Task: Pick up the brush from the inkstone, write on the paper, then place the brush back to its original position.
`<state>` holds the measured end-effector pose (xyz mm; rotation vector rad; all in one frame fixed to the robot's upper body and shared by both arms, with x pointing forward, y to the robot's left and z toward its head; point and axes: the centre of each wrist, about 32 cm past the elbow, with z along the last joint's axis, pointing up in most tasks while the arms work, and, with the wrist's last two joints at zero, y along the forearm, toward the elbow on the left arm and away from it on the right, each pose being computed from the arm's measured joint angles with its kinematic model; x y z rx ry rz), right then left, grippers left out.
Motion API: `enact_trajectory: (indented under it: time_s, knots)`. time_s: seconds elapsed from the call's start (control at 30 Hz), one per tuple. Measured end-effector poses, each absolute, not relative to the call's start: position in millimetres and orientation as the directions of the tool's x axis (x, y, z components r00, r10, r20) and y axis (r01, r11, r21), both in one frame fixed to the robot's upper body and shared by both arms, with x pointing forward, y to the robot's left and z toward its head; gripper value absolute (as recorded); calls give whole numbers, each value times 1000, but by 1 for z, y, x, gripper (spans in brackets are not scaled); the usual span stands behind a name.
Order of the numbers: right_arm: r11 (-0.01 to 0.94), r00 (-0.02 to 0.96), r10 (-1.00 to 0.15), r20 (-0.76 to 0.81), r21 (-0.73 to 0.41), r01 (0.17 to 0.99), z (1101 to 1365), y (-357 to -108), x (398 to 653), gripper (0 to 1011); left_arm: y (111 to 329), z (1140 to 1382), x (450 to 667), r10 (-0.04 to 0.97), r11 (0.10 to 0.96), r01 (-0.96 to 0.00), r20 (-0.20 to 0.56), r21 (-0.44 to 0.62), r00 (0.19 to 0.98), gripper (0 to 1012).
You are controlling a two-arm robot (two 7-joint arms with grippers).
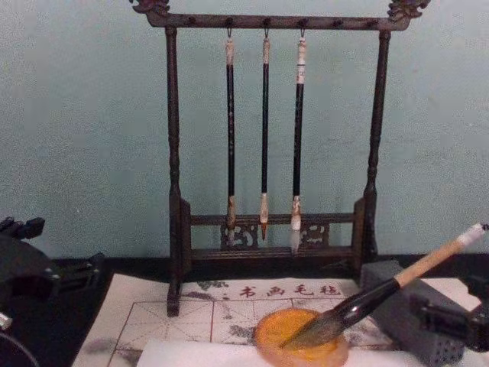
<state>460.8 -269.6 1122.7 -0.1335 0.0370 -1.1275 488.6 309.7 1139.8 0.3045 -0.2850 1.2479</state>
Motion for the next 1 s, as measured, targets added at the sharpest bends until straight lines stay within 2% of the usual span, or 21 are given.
enact_trajectory:
  time_s: [1.0]
  knots:
    - [422, 429, -902, 38, -125, 898, 1123, -270, 461, 1002, 310, 1140, 489, 880, 287, -955, 374, 70, 292, 1001]
